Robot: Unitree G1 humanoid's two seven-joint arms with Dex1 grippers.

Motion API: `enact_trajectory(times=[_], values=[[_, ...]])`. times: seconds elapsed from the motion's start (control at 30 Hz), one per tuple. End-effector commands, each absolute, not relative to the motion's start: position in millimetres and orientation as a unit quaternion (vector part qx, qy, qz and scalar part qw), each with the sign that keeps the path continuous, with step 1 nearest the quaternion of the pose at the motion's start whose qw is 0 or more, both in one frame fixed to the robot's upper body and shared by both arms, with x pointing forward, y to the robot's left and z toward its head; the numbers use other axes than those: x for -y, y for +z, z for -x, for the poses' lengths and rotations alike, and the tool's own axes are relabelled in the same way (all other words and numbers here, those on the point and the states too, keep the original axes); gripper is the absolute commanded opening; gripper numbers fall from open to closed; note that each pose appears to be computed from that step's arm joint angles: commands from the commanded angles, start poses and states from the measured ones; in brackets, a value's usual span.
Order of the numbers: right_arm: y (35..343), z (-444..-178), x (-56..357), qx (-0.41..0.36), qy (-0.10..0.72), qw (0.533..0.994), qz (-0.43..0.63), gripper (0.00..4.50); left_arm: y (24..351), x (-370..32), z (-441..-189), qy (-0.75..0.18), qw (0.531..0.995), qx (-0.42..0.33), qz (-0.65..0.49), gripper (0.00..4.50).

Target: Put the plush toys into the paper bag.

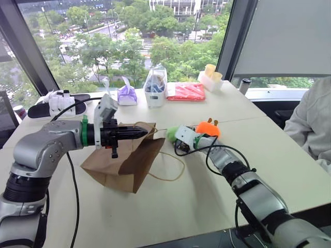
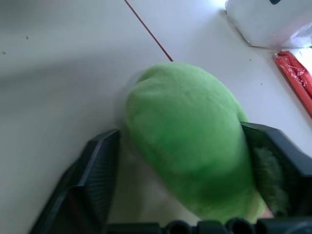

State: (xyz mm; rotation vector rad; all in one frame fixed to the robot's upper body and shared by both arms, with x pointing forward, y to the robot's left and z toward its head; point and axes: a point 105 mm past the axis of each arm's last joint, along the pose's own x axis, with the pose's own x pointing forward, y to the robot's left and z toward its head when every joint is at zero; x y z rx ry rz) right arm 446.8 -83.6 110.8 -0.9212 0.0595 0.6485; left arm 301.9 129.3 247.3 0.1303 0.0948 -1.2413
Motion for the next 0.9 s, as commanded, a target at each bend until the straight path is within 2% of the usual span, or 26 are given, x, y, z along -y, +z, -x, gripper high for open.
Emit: enact_trajectory(times=[0.03, 0.17, 0.27, 0.4, 0.5, 0.67, 0.8, 0.9], values=[[119, -451, 81, -0.009, 0.301, 0.845, 0.442, 2.11, 259, -131, -300, -0.573, 0.816, -0.016, -0.076, 0.0], [123, -453, 84, -0.004, 0.293, 0.852, 0.435, 0.11, 256, -131, -299, -0.573, 0.816, -0.017, -0.073, 0.0], [142, -458, 94, 0.029, 0.259, 0.863, 0.433, 0.05, 255, -131, -301, -0.573, 0.817, -0.017, -0.072, 0.0], [178, -452, 108, 0.109, 0.234, 0.849, 0.462, 0.05, 256, -130, -303, -0.571, 0.818, -0.011, -0.07, 0.0], [204, -410, 108, 0.188, 0.265, 0.82, 0.47, 0.05, 259, -129, -303, -0.577, 0.813, -0.009, -0.071, 0.0], [214, -351, 104, 0.221, 0.315, 0.783, 0.488, 0.05, 261, -126, -305, -0.588, 0.805, -0.006, -0.073, 0.0], [222, -322, 86, 0.248, 0.349, 0.755, 0.497, 0.05, 263, -124, -307, -0.593, 0.802, -0.005, -0.075, 0.0], [218, -309, 73, 0.255, 0.378, 0.726, 0.515, 0.05, 264, -123, -308, -0.597, 0.799, -0.004, -0.076, 0.0]])
